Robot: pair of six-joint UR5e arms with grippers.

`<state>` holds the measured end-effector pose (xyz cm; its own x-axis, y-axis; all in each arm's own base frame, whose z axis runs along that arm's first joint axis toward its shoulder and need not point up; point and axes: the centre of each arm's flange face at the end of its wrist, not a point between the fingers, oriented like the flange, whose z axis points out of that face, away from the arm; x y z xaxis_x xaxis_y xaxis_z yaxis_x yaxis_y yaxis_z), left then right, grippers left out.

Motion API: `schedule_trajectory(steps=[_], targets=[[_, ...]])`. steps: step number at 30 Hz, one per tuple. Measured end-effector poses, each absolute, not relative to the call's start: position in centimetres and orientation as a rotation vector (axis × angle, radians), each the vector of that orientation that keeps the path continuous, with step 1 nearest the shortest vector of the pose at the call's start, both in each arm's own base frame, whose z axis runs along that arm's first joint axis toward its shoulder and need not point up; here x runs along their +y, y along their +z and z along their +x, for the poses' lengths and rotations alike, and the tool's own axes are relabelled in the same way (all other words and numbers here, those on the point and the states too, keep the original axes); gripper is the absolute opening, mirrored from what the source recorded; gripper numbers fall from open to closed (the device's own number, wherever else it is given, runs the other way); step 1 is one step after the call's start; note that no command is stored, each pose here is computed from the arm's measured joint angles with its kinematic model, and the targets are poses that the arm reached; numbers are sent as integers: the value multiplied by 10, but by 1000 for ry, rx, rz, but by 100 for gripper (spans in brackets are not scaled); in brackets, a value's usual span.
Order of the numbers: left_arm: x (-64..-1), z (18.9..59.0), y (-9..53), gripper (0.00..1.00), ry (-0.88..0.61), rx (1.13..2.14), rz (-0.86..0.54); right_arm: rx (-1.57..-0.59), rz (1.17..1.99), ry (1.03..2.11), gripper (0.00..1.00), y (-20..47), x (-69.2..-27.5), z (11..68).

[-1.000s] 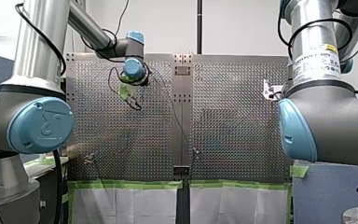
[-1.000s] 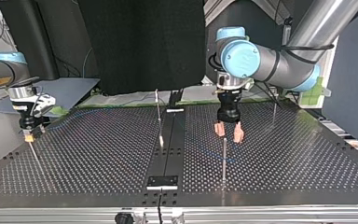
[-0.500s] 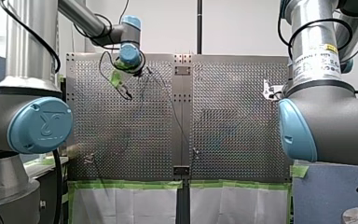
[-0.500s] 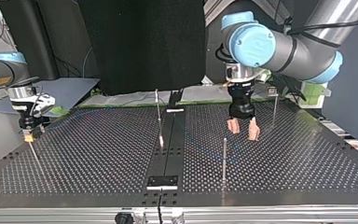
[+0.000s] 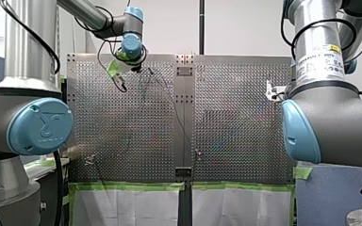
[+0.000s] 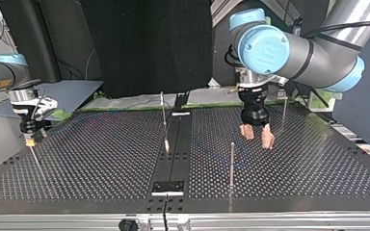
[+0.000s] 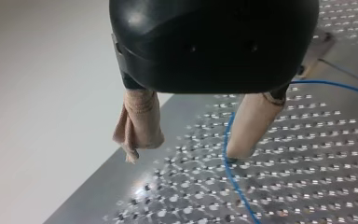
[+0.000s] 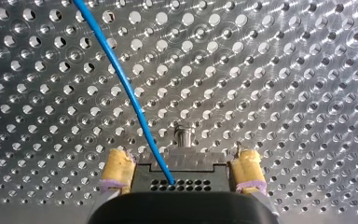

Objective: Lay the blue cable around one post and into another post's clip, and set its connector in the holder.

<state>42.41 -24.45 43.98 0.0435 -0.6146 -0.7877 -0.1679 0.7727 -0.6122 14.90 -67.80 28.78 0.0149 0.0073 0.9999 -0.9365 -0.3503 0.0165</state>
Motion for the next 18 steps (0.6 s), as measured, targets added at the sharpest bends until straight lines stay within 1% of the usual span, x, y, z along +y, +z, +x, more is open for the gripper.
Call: schedule_trajectory(steps=[10,18], targets=[[-253,413,436,100,-333,1640,-538,-1004,1472,1457,100,288,-678,149],[-256,413,441,100,-298,1661,-465,-1005,1474,1458,100,287,-677,150]])
